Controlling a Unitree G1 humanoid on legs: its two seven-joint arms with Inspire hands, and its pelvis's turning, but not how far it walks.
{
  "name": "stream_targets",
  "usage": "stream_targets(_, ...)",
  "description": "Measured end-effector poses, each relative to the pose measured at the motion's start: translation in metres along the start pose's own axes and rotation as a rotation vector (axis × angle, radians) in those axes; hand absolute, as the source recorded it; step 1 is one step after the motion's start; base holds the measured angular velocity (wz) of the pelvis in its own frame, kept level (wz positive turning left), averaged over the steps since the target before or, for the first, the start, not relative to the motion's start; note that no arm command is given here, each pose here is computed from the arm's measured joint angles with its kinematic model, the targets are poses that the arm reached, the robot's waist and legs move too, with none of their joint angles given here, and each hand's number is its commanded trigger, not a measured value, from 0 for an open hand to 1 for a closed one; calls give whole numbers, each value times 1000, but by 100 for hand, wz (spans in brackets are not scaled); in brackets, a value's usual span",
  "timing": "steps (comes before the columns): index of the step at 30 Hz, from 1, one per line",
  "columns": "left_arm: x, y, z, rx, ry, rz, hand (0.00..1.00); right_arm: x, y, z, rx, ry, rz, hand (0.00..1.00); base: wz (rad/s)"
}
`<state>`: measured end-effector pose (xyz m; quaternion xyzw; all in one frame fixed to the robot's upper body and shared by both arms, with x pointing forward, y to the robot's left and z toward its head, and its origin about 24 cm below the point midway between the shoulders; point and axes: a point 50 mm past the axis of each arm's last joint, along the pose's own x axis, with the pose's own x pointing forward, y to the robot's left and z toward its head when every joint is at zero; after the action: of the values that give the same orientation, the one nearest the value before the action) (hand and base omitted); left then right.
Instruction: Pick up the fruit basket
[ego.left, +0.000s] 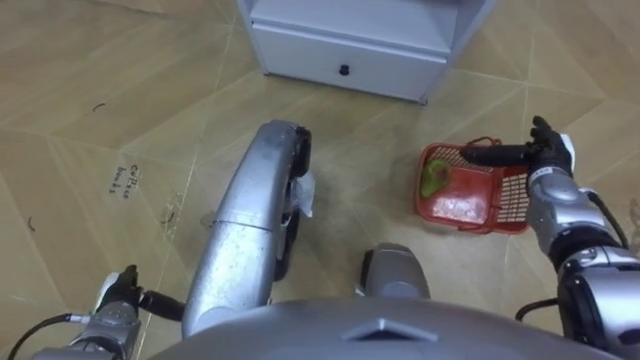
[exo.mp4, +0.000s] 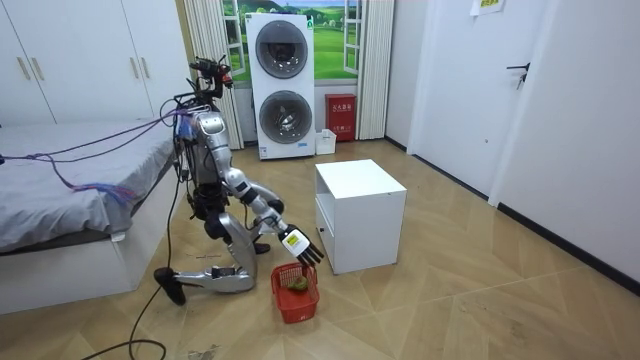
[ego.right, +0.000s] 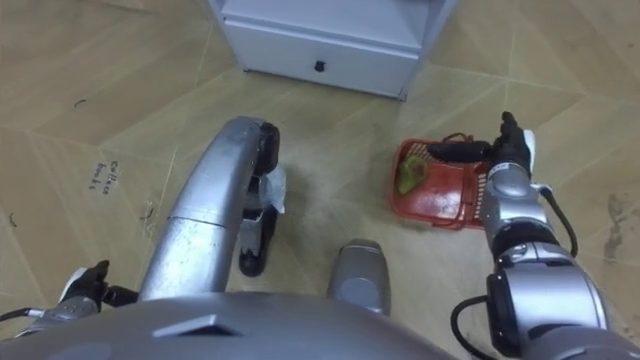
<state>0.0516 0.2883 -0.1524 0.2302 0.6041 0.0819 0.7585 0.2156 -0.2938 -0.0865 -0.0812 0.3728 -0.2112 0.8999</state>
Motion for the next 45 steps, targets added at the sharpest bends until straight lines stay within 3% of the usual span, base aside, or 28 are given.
stream_targets(7,0,0,-5,9,27,-19,0,2,-25,-10,63,74,-32,0,5)
stream_targets(25,-1,-1,-10,18,63,-35,0,-3,-40,-36,101,205,-44,0,-3)
stream_targets(45,-1,-6,-8,37,64,-89,0,-6,-42,-48,11,266,-26,0,-1)
